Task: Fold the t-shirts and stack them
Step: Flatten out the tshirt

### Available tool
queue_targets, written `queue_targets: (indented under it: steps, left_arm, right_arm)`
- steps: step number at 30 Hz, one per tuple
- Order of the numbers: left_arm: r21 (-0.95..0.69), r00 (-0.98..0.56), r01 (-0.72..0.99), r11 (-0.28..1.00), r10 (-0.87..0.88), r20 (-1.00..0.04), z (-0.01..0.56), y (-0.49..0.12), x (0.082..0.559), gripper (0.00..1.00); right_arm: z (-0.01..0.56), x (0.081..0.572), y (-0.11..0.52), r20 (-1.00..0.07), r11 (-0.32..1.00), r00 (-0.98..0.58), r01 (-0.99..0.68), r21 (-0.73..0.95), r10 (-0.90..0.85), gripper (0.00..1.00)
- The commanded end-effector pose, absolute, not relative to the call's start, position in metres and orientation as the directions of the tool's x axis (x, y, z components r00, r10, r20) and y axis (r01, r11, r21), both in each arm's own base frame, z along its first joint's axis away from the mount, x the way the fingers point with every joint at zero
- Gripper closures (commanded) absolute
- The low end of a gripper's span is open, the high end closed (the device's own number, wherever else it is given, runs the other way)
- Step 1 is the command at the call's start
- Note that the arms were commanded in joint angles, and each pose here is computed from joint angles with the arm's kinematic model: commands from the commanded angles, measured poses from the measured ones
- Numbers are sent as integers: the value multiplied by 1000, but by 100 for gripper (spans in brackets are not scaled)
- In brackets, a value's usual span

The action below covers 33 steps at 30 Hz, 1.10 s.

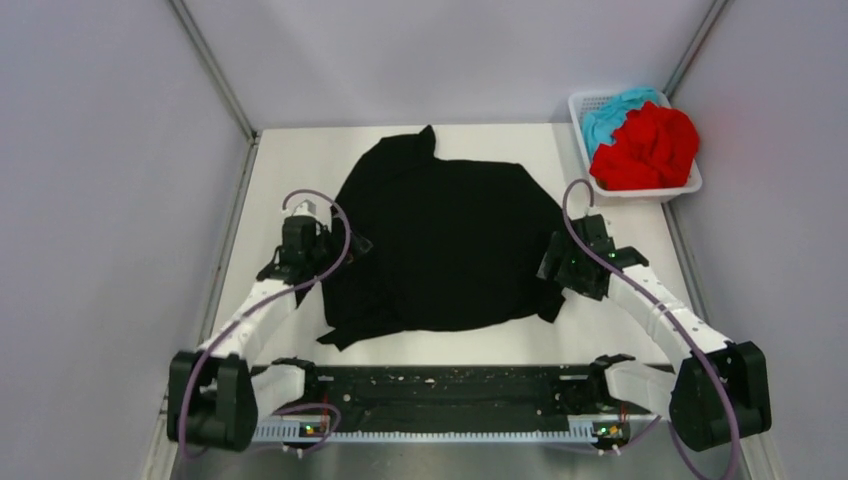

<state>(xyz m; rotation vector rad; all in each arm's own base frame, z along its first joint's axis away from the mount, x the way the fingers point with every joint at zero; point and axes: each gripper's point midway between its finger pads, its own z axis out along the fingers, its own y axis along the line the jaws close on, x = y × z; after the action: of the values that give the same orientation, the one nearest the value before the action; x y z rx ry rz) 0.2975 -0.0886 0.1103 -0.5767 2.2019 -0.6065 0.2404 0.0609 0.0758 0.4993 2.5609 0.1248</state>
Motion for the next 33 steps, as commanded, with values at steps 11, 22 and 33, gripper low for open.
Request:
queue_targets:
  steps: [11, 22, 33]
  left_arm:
    - [-585, -716, -218, 781, -535, -448, 52, -112, 380, 1]
    - [-475, -719, -334, 814, -545, -430, 31, -80, 400, 1]
    - [-411, -718, -354, 840, -526, -456, 34, -67, 400, 1]
  right_arm:
    - [44, 322, 54, -629, 903, -656, 373, 213, 419, 40]
    - [126, 276, 53, -522, 947, -792, 296, 127, 317, 100]
    - [144, 219, 58, -376, 960, -885, 238, 146, 276, 100]
